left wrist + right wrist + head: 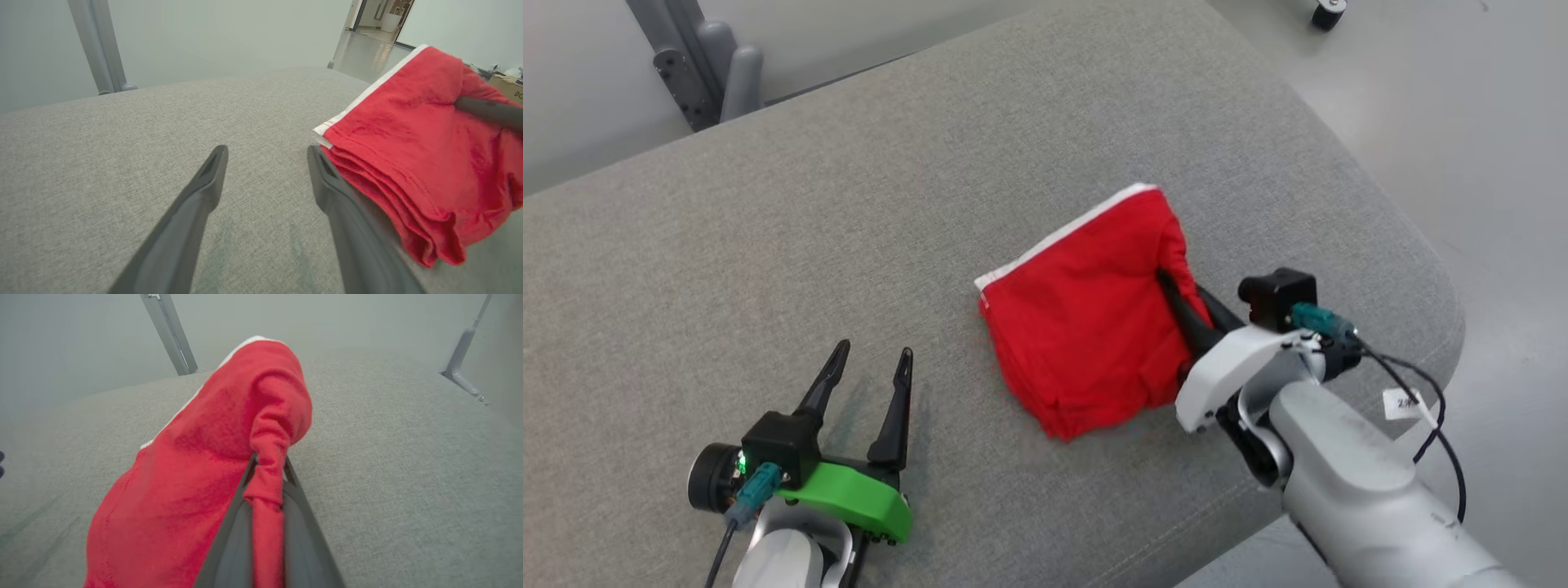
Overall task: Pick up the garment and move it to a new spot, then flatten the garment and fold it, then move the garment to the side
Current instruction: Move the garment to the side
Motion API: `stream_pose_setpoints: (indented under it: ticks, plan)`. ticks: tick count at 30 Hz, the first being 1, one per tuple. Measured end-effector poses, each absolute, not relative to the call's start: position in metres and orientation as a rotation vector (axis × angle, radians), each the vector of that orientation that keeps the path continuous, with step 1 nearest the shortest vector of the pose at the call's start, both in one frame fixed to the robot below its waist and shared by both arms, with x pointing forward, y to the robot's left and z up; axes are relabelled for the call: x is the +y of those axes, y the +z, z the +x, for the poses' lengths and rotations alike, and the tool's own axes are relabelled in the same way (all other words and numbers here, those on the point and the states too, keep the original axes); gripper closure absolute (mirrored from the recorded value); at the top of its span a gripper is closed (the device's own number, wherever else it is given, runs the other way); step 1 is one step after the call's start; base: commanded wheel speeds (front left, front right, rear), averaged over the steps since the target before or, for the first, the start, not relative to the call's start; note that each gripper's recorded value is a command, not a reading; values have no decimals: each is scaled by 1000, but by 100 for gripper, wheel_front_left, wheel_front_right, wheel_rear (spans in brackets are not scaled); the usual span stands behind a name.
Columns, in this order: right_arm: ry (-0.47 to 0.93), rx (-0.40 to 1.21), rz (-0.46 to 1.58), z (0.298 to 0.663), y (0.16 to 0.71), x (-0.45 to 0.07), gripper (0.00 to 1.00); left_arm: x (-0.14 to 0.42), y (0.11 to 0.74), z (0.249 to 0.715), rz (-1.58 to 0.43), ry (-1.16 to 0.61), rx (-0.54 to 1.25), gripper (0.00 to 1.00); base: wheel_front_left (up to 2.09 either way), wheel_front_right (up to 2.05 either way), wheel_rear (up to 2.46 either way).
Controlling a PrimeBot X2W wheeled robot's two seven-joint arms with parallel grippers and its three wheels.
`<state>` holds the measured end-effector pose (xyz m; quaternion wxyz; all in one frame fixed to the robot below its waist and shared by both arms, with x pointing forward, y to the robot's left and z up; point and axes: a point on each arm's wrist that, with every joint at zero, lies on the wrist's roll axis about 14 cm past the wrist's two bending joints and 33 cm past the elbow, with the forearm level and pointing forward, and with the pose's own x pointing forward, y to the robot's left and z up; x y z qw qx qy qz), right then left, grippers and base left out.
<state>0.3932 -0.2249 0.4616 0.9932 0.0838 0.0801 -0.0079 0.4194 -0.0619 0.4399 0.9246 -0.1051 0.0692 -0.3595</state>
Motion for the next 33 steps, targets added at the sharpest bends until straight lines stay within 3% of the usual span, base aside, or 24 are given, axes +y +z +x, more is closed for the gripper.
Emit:
stream_pose_setpoints:
  ticks: [8,19,20,22,29,33]
  plan:
    - [-128,122,24,450,498,-299,100,-34,453,457,-163,-680,58,0,0,0,0]
    - [-313,380,-153,473,435,-395,100,42,400,472,-123,-504,158,0,0,0,0]
    - [-325,397,-171,473,430,-403,97,47,395,472,-122,-491,170,0,0,0,0]
    - [-370,407,-193,472,430,-423,0,57,386,472,-120,-467,190,0,0,0,0]
    - [-460,311,-251,488,451,-456,0,75,377,477,-121,-406,200,0,0,0,0]
    - [-379,161,-227,518,471,-408,0,82,383,478,-131,-369,187,0,0,0,0]
